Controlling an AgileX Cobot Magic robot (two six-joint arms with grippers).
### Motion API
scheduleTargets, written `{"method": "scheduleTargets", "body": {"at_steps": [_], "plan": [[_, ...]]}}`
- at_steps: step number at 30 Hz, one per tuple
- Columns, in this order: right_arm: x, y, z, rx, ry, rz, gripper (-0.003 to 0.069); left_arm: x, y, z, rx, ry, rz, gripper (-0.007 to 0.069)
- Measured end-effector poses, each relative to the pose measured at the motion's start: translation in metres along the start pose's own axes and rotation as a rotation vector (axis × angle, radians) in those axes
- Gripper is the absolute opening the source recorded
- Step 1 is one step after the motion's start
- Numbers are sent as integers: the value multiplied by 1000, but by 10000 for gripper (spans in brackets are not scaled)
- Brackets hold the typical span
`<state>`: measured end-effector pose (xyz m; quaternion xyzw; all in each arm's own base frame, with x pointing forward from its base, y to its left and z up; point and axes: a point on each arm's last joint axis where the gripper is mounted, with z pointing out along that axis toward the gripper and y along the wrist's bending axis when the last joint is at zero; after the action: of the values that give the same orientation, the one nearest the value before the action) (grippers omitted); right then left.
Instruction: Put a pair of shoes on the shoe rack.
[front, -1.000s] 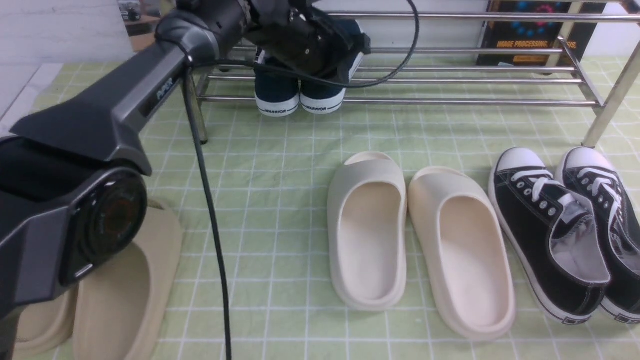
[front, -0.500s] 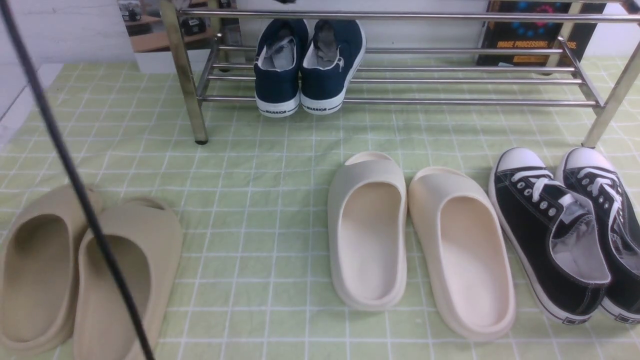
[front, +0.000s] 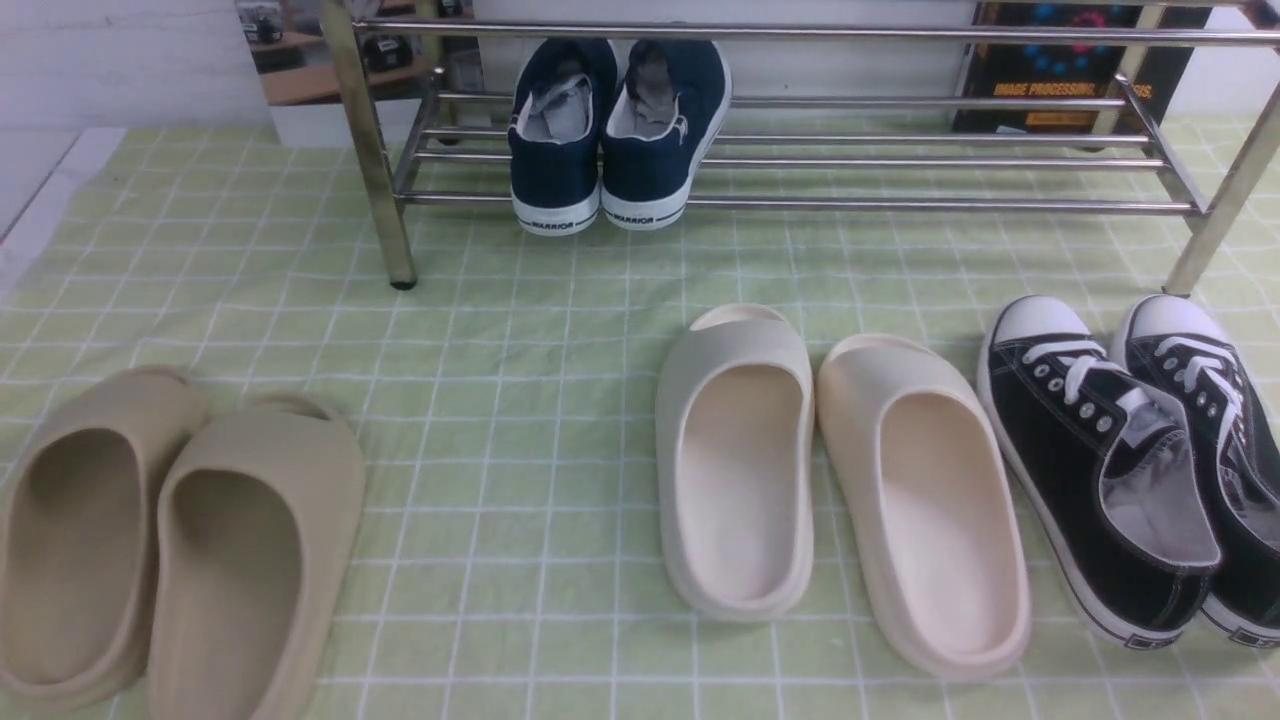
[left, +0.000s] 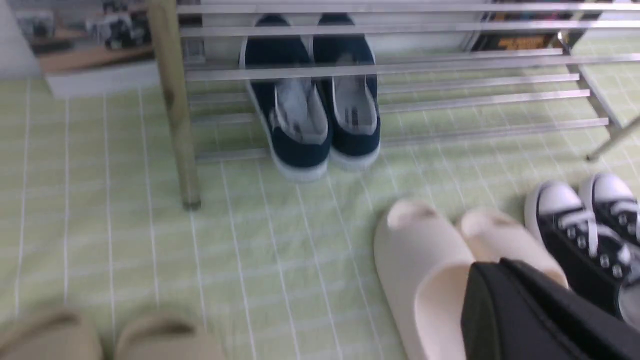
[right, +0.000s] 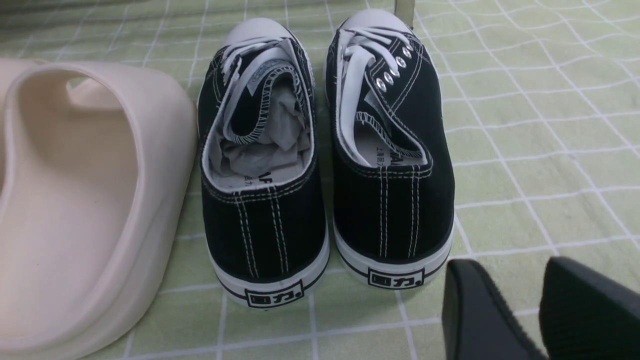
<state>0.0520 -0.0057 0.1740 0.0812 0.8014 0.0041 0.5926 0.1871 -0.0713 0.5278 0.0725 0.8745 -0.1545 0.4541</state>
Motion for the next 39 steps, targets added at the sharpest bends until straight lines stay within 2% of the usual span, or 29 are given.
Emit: {"method": "scheduleTargets", "body": {"at_steps": [2, 3, 5, 6, 7, 9, 10, 13, 18, 24, 30, 37, 39], "plan": [[0, 0, 0, 0, 0, 0, 239, 37, 7, -11, -13, 54, -36, -13], [0, 0, 0, 0, 0, 0, 239, 39, 8, -10, -14, 58, -40, -13], [0, 0, 0, 0, 0, 0, 239, 85, 17, -13, -18, 76, -97, -13], [0, 0, 0, 0, 0, 0, 239, 88, 18, -13, -23, 65, -100, -13], [0, 0, 0, 0, 0, 0, 239, 115, 24, -11, -31, 57, -133, -13], [0, 0, 0, 0, 0, 0, 239, 126, 28, -9, -40, 47, -142, -13], [0, 0, 0, 0, 0, 0, 239, 148, 35, -12, -65, 27, -140, -13], [0, 0, 0, 0, 0, 0, 239, 174, 43, -12, -93, 37, -132, -13], [0, 0, 0, 0, 0, 0, 239, 192, 47, -17, -95, 3, -126, -13], [0, 0, 0, 0, 0, 0, 239, 186, 52, -24, -136, -100, -37, -13], [0, 0, 0, 0, 0, 0, 239, 194, 54, -17, -133, -156, -29, -13], [0, 0, 0, 0, 0, 0, 239, 237, 68, 4, -128, -416, -81, -13], [0, 0, 0, 0, 0, 0, 239, 263, 76, 16, -148, -519, -89, -13]]}}
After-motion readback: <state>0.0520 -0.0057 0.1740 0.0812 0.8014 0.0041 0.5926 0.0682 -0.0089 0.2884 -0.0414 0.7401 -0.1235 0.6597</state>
